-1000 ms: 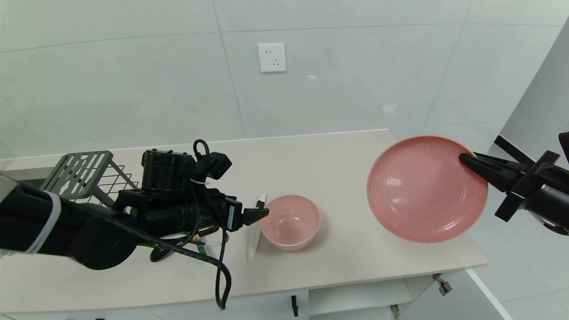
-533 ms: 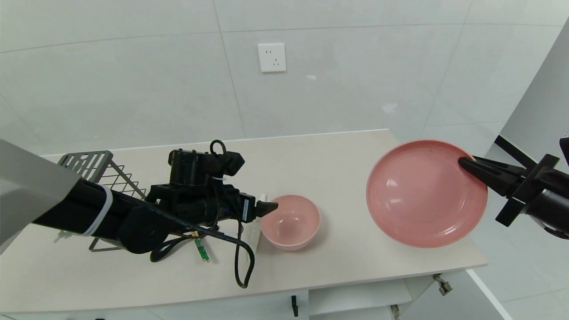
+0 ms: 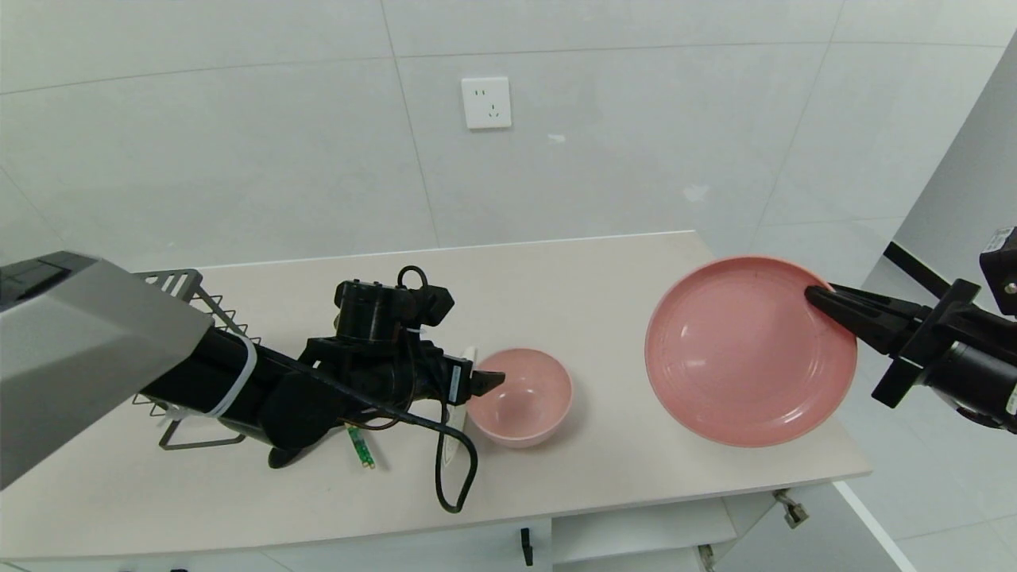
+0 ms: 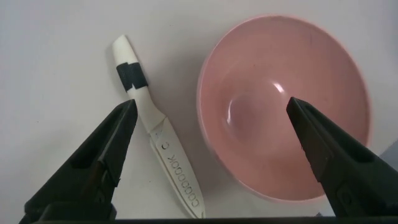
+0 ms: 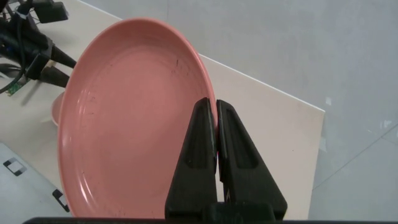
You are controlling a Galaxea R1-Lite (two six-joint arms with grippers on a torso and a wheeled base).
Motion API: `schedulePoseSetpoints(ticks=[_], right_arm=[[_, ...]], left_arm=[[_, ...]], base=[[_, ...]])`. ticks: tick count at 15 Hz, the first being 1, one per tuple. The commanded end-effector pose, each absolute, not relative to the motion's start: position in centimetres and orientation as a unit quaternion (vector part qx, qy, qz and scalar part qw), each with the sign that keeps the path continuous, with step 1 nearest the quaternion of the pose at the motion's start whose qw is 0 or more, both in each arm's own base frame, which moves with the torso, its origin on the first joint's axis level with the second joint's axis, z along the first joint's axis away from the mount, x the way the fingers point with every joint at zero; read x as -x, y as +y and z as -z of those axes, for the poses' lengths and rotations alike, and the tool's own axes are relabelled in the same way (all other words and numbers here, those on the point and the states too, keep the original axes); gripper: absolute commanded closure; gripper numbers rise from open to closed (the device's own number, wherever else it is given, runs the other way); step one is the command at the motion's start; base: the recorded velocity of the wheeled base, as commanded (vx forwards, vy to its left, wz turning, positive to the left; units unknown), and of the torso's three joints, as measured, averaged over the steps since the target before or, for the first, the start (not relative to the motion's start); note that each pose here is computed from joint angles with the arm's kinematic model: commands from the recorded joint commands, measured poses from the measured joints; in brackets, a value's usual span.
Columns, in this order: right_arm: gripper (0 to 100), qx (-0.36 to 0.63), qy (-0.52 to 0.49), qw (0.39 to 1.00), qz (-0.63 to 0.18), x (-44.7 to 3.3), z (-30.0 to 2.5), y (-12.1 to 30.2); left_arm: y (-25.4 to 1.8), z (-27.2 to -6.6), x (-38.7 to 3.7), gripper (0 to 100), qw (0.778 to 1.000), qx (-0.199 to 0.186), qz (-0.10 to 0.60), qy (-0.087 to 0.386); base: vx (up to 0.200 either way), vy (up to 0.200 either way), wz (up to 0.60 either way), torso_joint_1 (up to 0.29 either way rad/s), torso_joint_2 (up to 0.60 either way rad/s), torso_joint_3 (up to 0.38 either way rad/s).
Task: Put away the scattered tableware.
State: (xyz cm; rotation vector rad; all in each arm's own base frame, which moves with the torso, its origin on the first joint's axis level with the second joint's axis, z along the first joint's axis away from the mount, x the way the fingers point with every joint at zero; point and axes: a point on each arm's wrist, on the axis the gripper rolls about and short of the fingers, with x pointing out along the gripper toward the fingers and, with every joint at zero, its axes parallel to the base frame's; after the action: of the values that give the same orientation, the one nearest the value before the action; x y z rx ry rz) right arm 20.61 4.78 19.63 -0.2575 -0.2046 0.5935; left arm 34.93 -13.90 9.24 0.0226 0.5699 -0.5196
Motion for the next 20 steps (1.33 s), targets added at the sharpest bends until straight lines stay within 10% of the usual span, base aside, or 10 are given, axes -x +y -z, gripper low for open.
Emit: schedulePoseSetpoints(ticks=[1, 20], right_arm=[[100, 0.126, -0.095, 0.943, -0.293, -20.8, -19.4, 4.8], [100, 0.136, -0.108, 0.937, -0.304, -20.8, -19.1, 4.9]], left_arm=[[-14.0, -8.6, -35.2, 0, 0.925, -0.012, 0.253, 0.284], [-16.0, -5.2, -35.6, 0, 0.907, -0.02, 0.273, 0.319]], base=[[0.0, 0.0, 0.0, 0.0, 0.0, 0.0], [0.0, 0.0, 0.0, 0.0, 0.0, 0.0]])
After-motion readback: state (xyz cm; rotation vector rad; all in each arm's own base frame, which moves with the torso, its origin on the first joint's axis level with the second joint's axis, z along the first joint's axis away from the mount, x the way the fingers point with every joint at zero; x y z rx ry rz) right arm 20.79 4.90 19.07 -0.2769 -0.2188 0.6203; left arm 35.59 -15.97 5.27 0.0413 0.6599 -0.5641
